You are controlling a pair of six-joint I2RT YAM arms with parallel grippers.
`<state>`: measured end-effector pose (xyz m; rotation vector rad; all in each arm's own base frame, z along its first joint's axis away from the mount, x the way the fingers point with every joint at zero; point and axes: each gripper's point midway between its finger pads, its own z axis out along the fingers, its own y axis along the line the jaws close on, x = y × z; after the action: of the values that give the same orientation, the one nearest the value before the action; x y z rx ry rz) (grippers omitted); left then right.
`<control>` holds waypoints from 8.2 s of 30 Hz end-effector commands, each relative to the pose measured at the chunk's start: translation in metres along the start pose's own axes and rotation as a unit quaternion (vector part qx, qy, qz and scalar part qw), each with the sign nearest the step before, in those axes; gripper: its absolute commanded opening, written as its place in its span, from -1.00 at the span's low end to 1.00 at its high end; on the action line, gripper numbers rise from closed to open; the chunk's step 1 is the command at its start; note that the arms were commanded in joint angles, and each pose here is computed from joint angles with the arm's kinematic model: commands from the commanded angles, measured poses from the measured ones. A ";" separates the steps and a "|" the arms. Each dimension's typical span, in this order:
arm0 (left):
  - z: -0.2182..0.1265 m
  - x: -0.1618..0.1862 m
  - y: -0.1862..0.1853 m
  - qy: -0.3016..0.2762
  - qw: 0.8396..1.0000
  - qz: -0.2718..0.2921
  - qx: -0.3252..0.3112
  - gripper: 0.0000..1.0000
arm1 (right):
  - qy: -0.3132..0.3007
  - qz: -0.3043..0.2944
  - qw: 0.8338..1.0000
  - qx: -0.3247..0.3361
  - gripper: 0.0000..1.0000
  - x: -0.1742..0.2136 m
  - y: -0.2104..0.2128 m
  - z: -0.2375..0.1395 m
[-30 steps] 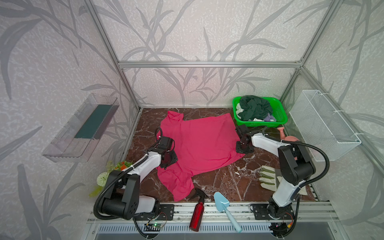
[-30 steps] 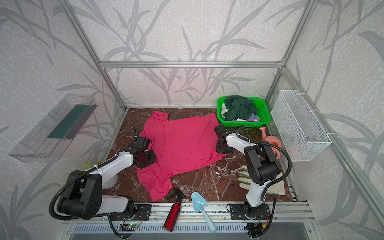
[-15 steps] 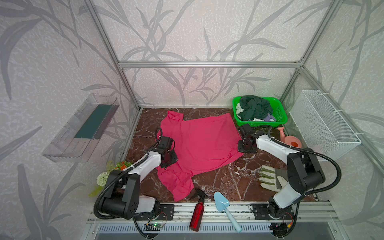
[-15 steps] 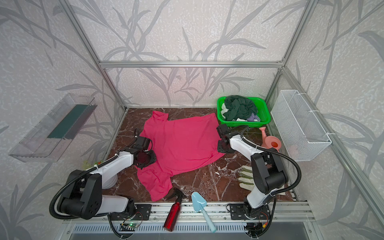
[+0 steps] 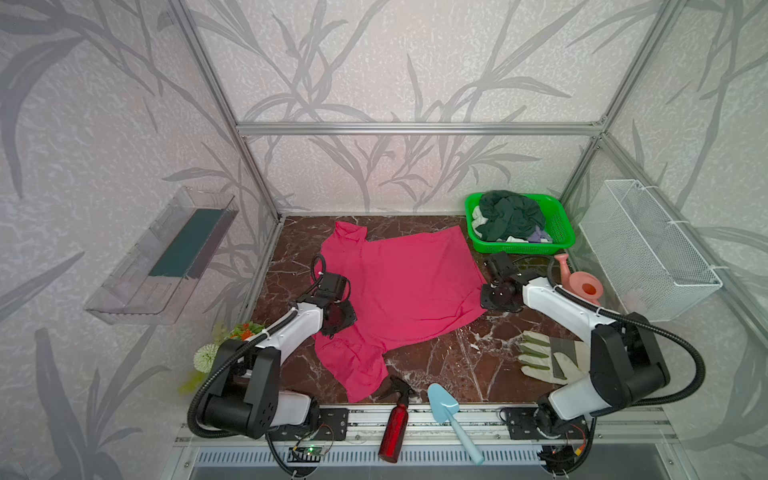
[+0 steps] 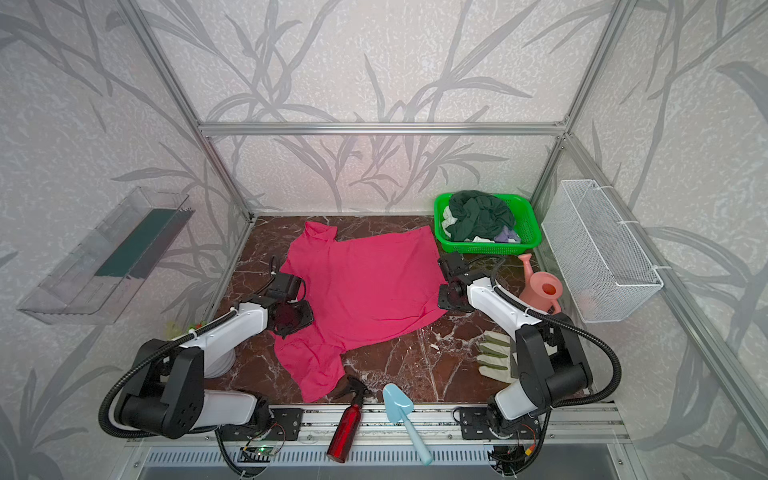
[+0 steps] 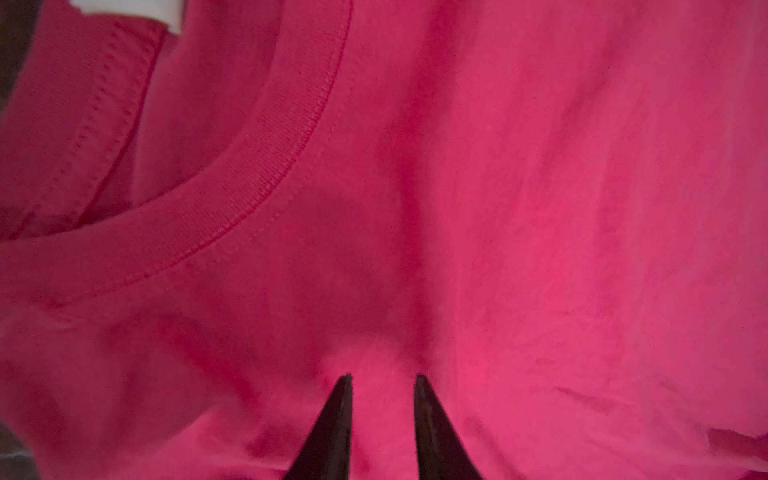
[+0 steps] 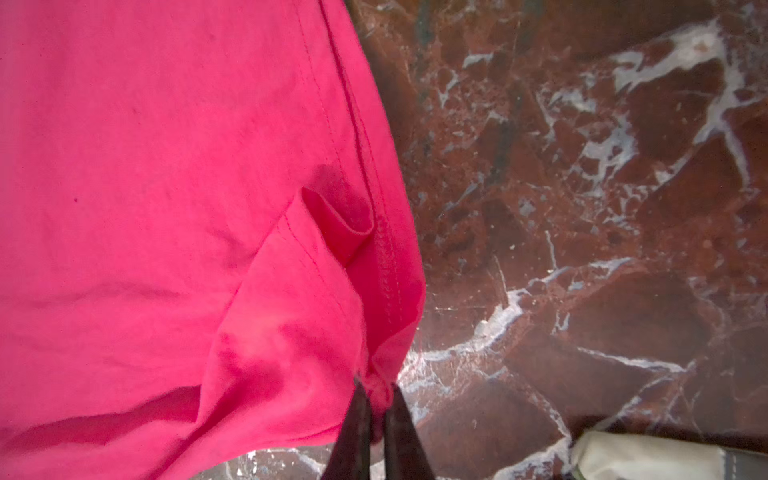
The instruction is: Fold and stack the t-shirts
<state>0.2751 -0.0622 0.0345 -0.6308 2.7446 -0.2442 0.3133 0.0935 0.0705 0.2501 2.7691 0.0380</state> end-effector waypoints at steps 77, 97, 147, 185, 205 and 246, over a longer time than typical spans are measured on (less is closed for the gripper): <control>-0.026 0.072 -0.004 0.051 0.996 0.057 -0.050 -0.49 | -0.002 -0.077 0.989 -0.128 0.22 0.048 0.110 -0.001; -0.059 0.071 0.007 0.023 0.993 0.077 -0.082 -0.48 | -0.006 -0.078 0.989 -0.128 0.22 0.054 0.100 -0.006; 0.031 -0.060 -0.010 0.015 0.995 0.001 -0.100 -0.37 | 0.072 -0.042 0.996 -0.043 0.15 0.080 0.064 0.042; 0.007 -0.226 -0.094 -0.085 0.996 0.005 0.005 -0.39 | -0.052 -0.121 0.980 -0.150 0.14 -0.010 0.144 -0.041; 0.088 -0.307 -0.103 -0.064 0.996 -0.056 0.027 -0.31 | -0.004 -0.120 0.984 -0.132 0.13 0.006 0.145 -0.008; 0.102 -0.319 -0.126 -0.066 0.991 -0.057 0.097 -1.00 | -0.007 -0.106 0.986 -0.125 0.13 0.014 0.132 -0.011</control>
<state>0.6260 -0.0377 0.0502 -0.7840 2.5257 -0.4457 0.3223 0.2299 0.0782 -0.1250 2.7309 0.3351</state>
